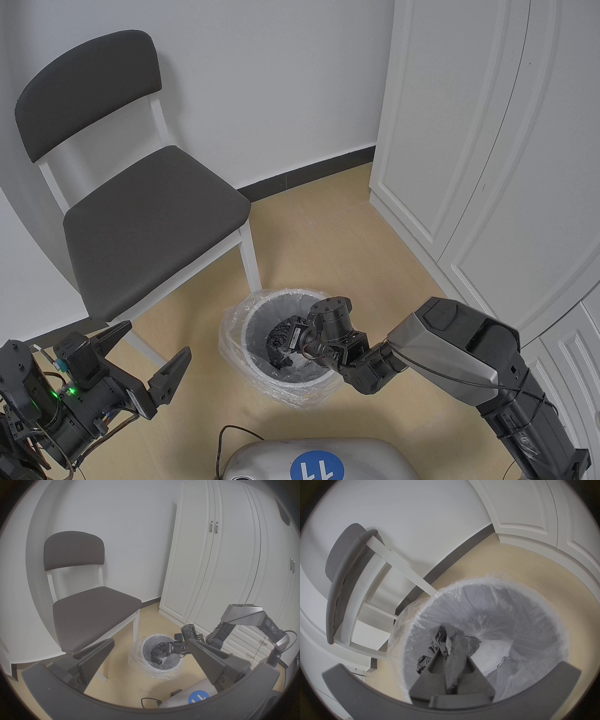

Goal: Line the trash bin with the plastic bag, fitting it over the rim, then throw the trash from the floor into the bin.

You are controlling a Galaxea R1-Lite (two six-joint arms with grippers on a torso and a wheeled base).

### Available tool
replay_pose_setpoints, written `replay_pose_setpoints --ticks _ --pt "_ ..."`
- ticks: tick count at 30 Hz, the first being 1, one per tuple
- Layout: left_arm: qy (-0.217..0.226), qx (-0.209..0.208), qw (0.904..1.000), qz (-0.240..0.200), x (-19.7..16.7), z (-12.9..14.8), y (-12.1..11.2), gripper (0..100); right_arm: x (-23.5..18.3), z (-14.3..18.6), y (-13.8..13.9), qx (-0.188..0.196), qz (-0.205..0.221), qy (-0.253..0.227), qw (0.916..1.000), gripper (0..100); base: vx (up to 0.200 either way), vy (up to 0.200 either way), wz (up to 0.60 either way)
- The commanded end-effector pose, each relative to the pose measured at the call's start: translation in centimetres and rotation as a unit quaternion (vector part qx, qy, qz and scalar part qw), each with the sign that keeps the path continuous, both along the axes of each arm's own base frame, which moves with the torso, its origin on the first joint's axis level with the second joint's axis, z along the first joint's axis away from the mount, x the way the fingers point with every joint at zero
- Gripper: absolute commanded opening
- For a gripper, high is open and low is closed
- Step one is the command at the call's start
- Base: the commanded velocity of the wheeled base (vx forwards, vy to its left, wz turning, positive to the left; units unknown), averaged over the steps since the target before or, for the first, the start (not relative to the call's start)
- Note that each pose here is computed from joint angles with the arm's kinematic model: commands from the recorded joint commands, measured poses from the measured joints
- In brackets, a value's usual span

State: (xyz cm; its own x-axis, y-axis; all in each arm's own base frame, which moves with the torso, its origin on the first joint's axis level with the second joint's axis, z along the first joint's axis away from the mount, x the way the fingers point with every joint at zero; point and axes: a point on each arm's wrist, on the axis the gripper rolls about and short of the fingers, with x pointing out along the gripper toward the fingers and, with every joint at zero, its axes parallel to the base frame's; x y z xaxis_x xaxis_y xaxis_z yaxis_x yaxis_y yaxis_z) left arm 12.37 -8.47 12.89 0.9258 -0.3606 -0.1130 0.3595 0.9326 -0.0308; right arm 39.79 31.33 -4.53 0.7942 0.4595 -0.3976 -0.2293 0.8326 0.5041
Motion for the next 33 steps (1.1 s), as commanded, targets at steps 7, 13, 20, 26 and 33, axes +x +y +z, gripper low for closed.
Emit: replay_pose_setpoints --ticks 7,13,20,26,33 --pt "0.007 0.004 1.0 0.0 -0.25 -0.35 0.19 100 -0.3 -0.68 -0.51 -0.009 -0.002 0.01 0.9999 0 0.0 0.0 0.0" --pt "0.009 0.005 0.9999 0.0 -0.23 -0.41 0.17 100 0.32 -0.64 -0.25 0.011 -0.009 -0.017 0.9997 0 0.0 0.0 0.0" --pt "0.009 0.004 1.0 0.0 -0.21 -0.41 0.16 100 0.3 -0.68 -0.37 0.01 -0.01 -0.017 0.9998 0 0.0 0.0 0.0" --pt "0.01 0.005 0.9999 0.0 -0.18 -0.46 0.14 100 0.32 -0.76 -0.35 0.01 -0.01 -0.017 0.9998 100 0.0 0.0 0.0" --pt "0.011 0.005 0.9999 0.001 -0.16 -0.48 0.12 100 0.3 -0.76 -0.26 0.012 -0.009 -0.018 0.9997 100 0.0 0.0 0.0"
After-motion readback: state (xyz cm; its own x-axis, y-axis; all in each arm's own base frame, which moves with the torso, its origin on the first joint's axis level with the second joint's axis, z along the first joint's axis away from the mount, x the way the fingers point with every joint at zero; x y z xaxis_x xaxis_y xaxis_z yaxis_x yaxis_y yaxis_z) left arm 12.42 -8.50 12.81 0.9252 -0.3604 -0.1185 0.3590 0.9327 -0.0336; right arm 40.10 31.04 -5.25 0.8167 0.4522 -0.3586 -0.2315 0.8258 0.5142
